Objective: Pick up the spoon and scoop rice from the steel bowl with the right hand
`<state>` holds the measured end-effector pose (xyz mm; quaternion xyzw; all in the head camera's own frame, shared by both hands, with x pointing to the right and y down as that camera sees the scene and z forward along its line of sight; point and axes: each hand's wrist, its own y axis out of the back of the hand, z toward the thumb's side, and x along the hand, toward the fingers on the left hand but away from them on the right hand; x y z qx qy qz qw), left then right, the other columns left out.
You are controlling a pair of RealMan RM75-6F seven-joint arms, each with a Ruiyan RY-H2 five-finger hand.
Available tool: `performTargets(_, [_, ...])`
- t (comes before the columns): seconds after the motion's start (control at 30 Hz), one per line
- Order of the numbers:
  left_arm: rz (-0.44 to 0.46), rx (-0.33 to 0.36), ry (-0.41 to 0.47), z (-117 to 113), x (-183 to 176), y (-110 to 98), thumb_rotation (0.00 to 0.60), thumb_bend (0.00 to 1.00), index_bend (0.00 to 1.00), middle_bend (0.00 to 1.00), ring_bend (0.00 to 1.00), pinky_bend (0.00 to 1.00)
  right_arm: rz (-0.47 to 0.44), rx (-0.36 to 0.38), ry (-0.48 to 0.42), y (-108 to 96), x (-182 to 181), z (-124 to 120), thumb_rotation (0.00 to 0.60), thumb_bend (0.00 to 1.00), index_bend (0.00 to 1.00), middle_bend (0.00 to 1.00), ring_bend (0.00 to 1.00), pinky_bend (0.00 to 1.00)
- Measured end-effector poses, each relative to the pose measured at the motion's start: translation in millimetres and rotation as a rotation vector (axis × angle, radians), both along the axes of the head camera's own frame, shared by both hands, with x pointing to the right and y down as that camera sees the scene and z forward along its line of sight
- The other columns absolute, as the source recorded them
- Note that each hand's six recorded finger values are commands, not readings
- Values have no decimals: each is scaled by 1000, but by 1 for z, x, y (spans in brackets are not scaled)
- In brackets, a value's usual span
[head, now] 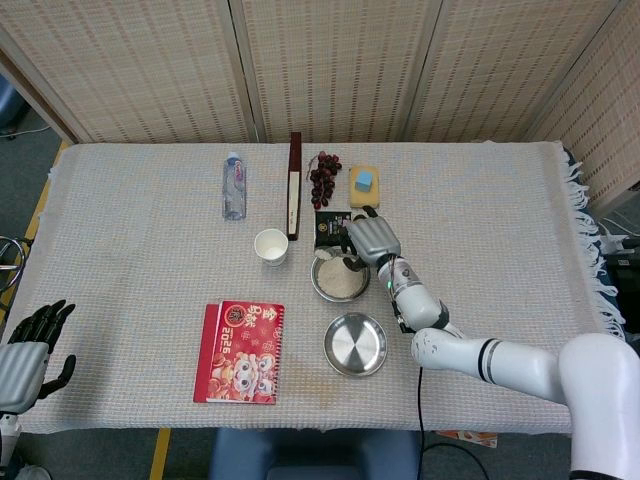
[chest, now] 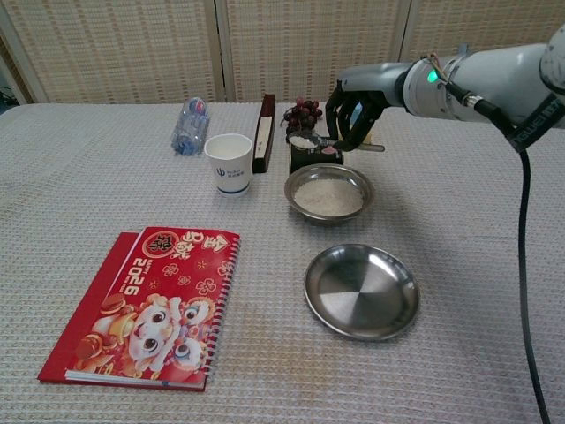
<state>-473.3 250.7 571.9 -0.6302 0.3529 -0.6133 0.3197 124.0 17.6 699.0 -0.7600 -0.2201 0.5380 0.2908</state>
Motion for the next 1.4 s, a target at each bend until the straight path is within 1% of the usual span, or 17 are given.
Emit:
performTargets(0.23, [-3, 2, 11, -2, -2, 0, 600, 478, 0, 0, 0, 128, 1, 20, -23, -12, -30, -6, 600, 326, 947, 593, 199, 2])
performTargets(0.57, [-17, -2, 27, -5, -8, -2, 600, 478, 0, 0, 0, 130, 4, 55, 11, -28, -66, 1, 600, 325, 949, 593, 208, 11])
performTargets(0.73, [-20, -6, 33, -5, -10, -3, 600, 478, 0, 0, 0, 130, -23, 78, 34, -29, -87, 6, 600, 326, 950, 593, 210, 11])
performTargets(0.93, [-21, -10, 38, -5, -11, -3, 600, 478, 0, 0, 0, 131, -76, 115, 85, -25, -109, 16, 600, 327, 950, 594, 210, 11])
performTargets(1.03, [-22, -13, 37, -5, -12, -2, 600, 478, 0, 0, 0, 131, -114, 154, 121, -22, -117, 18, 600, 327, 950, 594, 210, 11])
performTargets(1.23, [-25, -13, 35, -6, -14, -1, 600, 478, 0, 0, 0, 131, -207, 279, 208, -20, -123, 14, 600, 328, 950, 595, 210, 11])
performTargets(1.33, [-20, -12, 38, -6, -12, -1, 600, 478, 0, 0, 0, 131, -275, 350, 268, -17, -125, 12, 600, 328, 950, 597, 210, 11])
performTargets(1.4, [-16, -12, 39, -7, -12, 0, 600, 479, 0, 0, 0, 131, -335, 405, 311, -13, -129, 11, 600, 328, 950, 598, 211, 11])
